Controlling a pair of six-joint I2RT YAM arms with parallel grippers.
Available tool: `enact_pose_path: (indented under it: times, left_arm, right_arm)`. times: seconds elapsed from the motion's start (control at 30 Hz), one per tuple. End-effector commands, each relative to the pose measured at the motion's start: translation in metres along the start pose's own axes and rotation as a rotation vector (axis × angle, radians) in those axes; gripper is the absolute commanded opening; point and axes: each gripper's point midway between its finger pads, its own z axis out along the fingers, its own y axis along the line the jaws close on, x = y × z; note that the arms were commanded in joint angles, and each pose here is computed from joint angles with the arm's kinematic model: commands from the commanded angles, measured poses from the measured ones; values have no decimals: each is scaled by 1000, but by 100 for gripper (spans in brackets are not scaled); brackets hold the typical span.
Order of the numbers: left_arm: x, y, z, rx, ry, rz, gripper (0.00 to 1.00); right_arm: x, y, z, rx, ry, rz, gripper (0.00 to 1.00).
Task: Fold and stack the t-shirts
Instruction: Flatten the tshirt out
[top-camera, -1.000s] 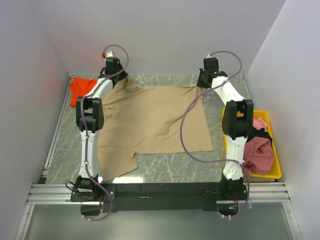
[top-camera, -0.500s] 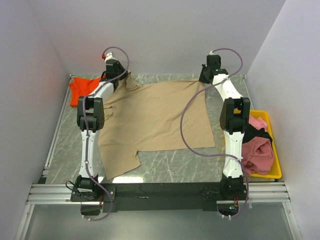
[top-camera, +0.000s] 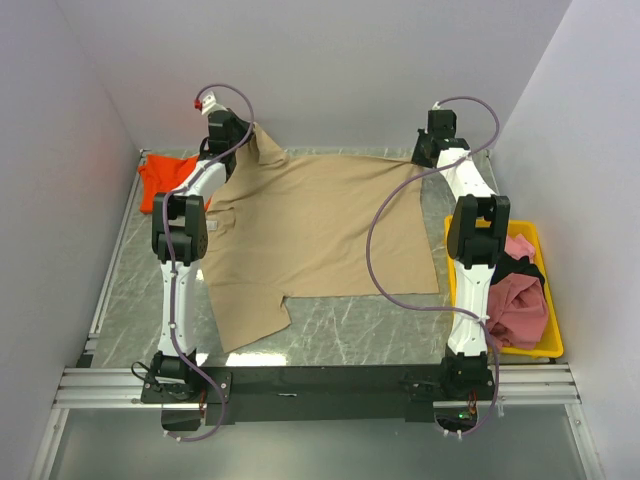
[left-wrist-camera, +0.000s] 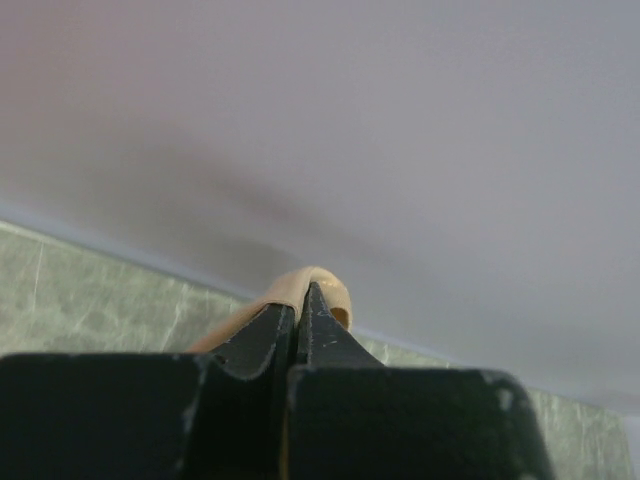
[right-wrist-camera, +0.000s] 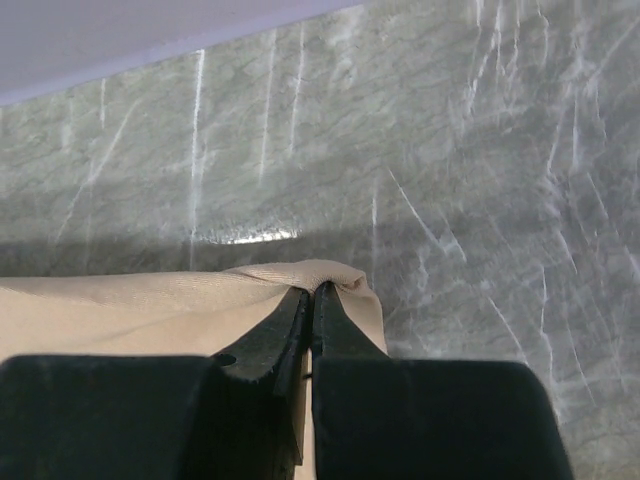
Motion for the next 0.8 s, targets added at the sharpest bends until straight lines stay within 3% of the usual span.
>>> enact_pose_path:
  times: [0.0, 0.3, 0.5, 0.77]
  left_arm:
    - [-54, -25, 3, 44, -174, -26, 1]
    - [-51, -33, 3, 91, -164, -4, 0]
    - [-81, -51, -16, 104, -212, 32, 1]
    - [-62, -44, -25, 76, -121, 12, 1]
  right_arm:
    - [-42, 9, -11, -45, -115, -35, 0]
    - [-57, 18, -12, -88, -166, -54, 0]
    - [-66, 17, -24, -82, -193, -77, 0]
    - [-52, 19, -26, -100, -142, -72, 0]
